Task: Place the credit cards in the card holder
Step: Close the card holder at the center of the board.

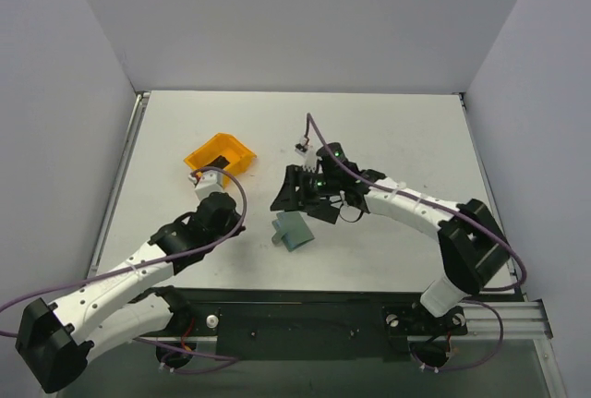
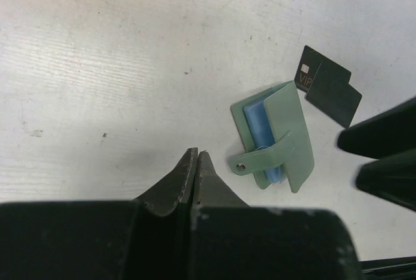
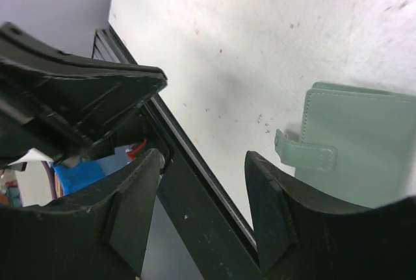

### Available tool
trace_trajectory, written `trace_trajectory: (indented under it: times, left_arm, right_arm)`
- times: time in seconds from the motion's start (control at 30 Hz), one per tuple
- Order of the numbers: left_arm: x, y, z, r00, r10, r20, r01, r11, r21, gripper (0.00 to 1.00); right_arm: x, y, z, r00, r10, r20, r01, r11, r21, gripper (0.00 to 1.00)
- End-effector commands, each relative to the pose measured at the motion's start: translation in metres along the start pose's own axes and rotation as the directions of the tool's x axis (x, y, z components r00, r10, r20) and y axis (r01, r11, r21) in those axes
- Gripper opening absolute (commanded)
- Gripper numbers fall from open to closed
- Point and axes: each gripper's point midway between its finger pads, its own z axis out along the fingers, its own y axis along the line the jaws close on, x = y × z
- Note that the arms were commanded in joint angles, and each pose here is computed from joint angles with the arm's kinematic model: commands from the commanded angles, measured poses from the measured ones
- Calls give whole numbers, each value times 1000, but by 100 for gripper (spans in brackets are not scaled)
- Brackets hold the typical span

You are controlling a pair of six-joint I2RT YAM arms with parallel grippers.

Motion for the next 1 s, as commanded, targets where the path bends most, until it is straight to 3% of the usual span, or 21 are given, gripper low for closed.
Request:
trace_trajectory:
  times: [0.0,0.07,0.2,0.37,0.5,0.67,0.97]
  left_arm:
    - [-30,-37,-1,998,21,53,-26,995,98,0]
    - [-35,-55,1,997,44,56,-52,987,152,0]
    - [-43,-104,4,993,109,50,-119,946,302,0]
    - [-28,-150,19,985,169,29,-165,887,432,0]
    - [-1,-167,42,976,216,-21,-185,876,445,0]
    - [39,-152,65,959,261,-110,-201,902,382,0]
    - [78,-98,72,945,250,-210,-190,945,266,0]
  right_arm:
    - [-24,-14,-47,990,-60,126,47,994,99,51]
    - [-23,-44,-55,989,-63,134,33,976,217,51]
    - [-7,-88,-61,992,-16,128,-26,947,320,50]
    - [5,-108,-58,992,28,123,-70,936,345,50]
    - [10,-117,-57,989,60,133,-103,930,353,50]
    - [11,-126,-61,986,76,146,-126,921,369,50]
    - [14,-124,-53,988,84,127,-122,936,330,50]
